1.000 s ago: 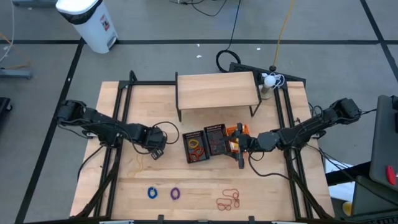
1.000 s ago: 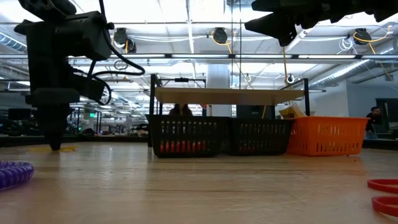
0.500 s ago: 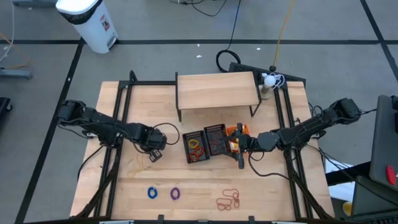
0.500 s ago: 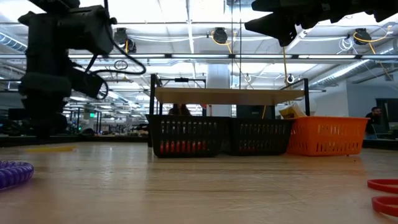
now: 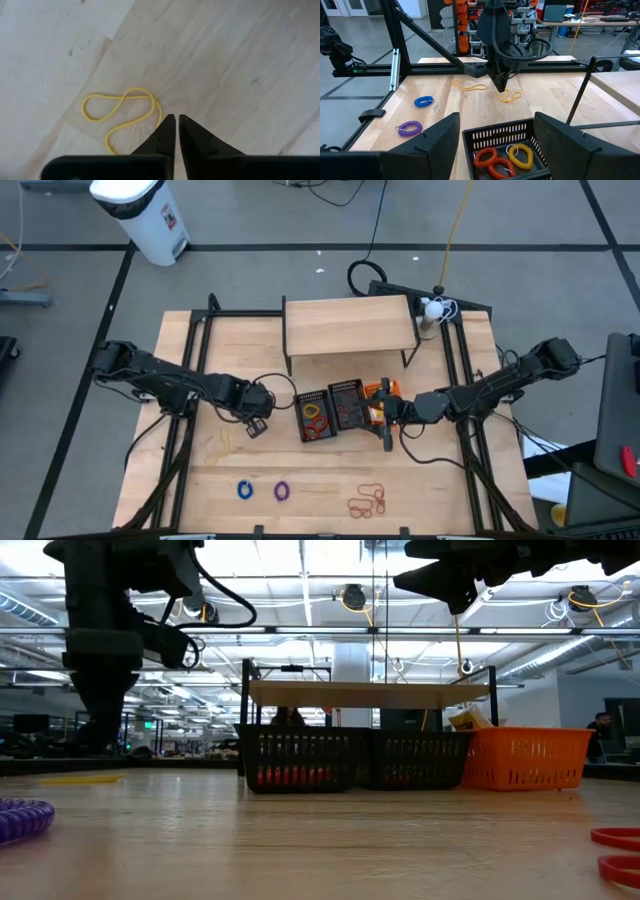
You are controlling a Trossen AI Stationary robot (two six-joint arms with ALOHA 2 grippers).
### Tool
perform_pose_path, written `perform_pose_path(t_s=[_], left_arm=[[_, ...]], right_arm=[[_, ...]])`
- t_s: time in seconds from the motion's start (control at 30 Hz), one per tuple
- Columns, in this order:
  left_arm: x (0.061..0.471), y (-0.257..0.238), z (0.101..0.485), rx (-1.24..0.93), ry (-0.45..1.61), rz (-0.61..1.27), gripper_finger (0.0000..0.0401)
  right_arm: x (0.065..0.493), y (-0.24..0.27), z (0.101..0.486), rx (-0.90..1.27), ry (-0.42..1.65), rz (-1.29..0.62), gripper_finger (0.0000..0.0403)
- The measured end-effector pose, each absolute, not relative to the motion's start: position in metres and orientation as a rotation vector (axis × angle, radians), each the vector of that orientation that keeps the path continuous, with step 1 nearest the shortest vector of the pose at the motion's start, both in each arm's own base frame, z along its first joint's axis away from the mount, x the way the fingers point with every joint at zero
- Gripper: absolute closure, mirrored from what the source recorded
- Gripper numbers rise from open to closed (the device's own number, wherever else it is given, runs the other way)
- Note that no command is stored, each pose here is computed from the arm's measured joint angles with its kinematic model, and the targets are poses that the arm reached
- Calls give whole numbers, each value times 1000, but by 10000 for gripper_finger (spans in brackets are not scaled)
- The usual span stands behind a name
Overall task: Pick & Place Office Desk Supplies
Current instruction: Put the top yellow rubber band into the right black bin
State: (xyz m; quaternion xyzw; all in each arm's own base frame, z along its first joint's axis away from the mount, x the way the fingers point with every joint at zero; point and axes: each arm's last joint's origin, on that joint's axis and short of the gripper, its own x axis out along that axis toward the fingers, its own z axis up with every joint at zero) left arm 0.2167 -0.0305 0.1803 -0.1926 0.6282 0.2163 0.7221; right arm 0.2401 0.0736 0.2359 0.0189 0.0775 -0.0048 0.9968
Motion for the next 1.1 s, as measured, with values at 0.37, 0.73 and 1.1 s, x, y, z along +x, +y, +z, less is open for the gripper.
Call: perform_pose_path(t_s=[0.37,0.73,1.1], left_arm=[[218,-30,180,-419,1379,468,286],[218,-31,180,-468,1374,497,205],[217,-30,180,-473,1360,552,218]], right_arm=[[240,74,236,37,155,-10,156],[240,74,236,38,155,-10,156],[240,74,236,38,155,-10,156]])
